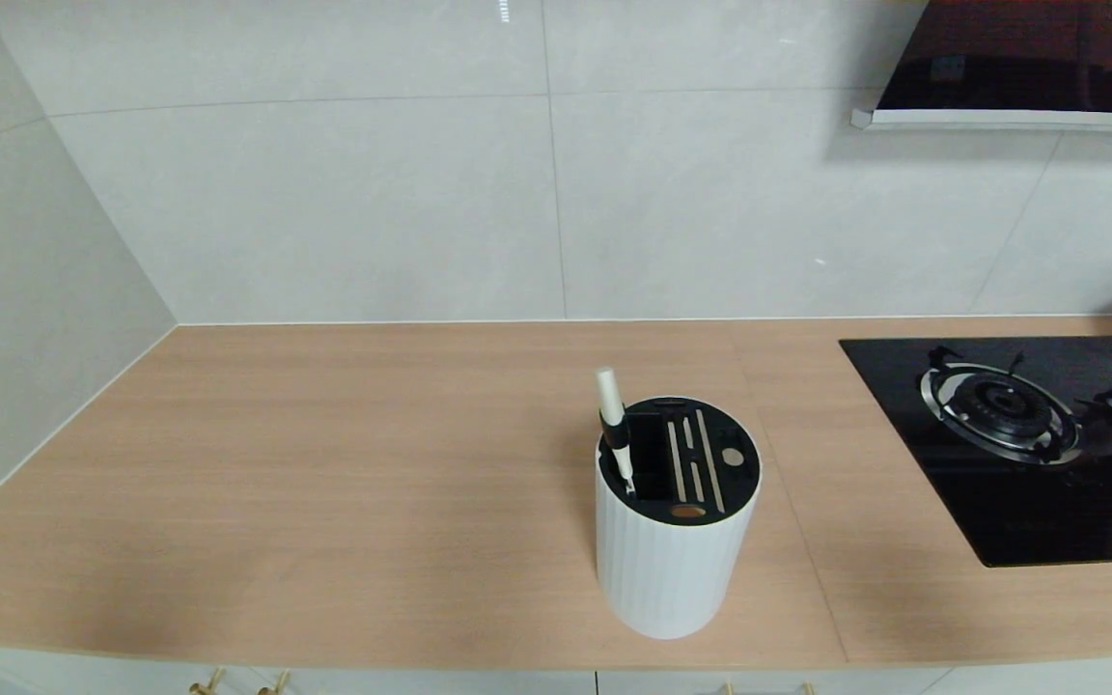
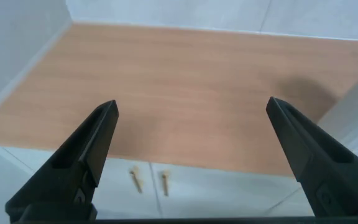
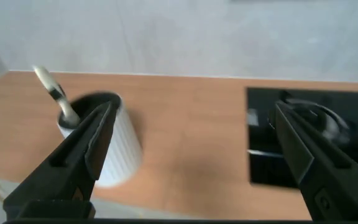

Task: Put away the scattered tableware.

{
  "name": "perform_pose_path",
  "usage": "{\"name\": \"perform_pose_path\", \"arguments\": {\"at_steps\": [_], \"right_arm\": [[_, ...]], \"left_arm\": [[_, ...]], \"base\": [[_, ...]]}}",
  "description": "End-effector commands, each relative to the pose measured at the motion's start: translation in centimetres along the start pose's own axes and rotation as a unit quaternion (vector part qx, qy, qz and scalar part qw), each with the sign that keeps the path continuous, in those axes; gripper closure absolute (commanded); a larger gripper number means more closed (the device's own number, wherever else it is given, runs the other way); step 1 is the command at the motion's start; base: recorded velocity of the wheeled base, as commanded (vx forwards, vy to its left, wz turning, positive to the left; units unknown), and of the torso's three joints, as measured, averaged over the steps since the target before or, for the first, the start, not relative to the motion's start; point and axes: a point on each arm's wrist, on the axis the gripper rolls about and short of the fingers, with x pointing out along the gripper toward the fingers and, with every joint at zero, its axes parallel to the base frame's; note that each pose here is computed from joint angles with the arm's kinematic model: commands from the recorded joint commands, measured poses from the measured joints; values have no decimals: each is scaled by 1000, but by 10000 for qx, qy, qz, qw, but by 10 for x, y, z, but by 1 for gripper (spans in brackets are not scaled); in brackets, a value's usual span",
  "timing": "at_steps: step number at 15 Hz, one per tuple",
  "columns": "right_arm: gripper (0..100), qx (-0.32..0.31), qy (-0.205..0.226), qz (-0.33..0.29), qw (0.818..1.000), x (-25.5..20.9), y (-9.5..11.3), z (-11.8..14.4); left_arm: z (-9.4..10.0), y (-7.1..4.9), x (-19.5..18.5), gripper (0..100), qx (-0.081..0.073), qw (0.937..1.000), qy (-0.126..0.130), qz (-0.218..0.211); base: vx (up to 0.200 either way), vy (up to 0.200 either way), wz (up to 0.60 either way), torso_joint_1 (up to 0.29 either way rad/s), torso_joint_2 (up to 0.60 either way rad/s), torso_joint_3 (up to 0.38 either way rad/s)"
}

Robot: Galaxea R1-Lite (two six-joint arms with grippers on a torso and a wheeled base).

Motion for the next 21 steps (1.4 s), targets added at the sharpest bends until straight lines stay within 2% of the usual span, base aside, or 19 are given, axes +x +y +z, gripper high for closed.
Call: {"name": "perform_pose_path", "arguments": {"at_steps": [1, 2, 3, 5, 6, 7, 8, 9, 11, 12, 14, 15, 17, 20, 21], "right_arm": [[0, -8, -391, -409, 9984, -27, 0, -14], [0, -35, -345, -830, 9959, -25, 0, -18], [0, -106, -240, -1168, 9928, -23, 1, -24], [0, -284, -173, -1595, 9866, -20, 2, -32], [0, -361, -459, -2072, 9765, -25, 6, -37], [0, -513, -485, -1881, 9796, -28, 8, -50], [0, -547, -340, -2020, 9773, -23, 6, -61], [0, -542, -265, -2231, 9729, -18, 3, -73], [0, -572, -153, -2210, 9735, -5, -1, -107], [0, -534, -116, -2060, 9770, -5, -1, -110], [0, -385, 65, -1793, 9830, -4, 0, -114], [0, -393, 361, -1670, 9845, -4, 0, -120], [0, -331, 453, -1615, 9853, -4, 1, -122], [0, -305, 451, -1555, 9863, -4, 1, -122], [0, -293, 459, -1313, 9898, -4, 2, -122]], "left_arm": [[-17, 4, -21, 0, -91, 9984, -448, 340], [-27, 2, -17, 0, -52, 9973, -289, 675], [-31, 3, -15, 0, -52, 9948, -244, 990], [-38, 1, -15, 0, -15, 9892, -278, 1439], [-46, 0, -23, 0, 110, 9870, -508, 1519], [-56, 0, -20, 0, 322, 9857, -406, 1605], [-60, 0, -17, 0, 256, 9828, -457, 1769], [-67, 0, -13, 0, 225, 9836, -421, 1737], [-91, -1, -3, 0, 334, 9889, -143, 1440], [-100, -3, 1, 0, 318, 9931, -135, 1120], [-101, -6, 2, 0, 130, 9987, -77, 478], [-101, -7, 2, 0, 79, 9997, -62, 202], [-102, -8, 2, 0, 59, 9999, -34, -104], [-102, -8, 2, 0, 132, 9998, -2, -180], [-105, -9, 2, 0, 247, 9990, 107, -346]], "base": [[0, 0, 0, 0, 0, 0], [0, 0, 0, 0, 0, 0], [0, 0, 0, 0, 0, 0], [0, 0, 0, 0, 0, 0], [0, 0, 0, 0, 0, 0], [0, 0, 0, 0, 0, 0], [0, 0, 0, 0, 0, 0], [0, 0, 0, 0, 0, 0], [0, 0, 0, 0, 0, 0], [0, 0, 0, 0, 0, 0], [0, 0, 0, 0, 0, 0], [0, 0, 0, 0, 0, 0], [0, 0, 0, 0, 0, 0], [0, 0, 0, 0, 0, 0], [0, 0, 0, 0, 0, 0]]}}
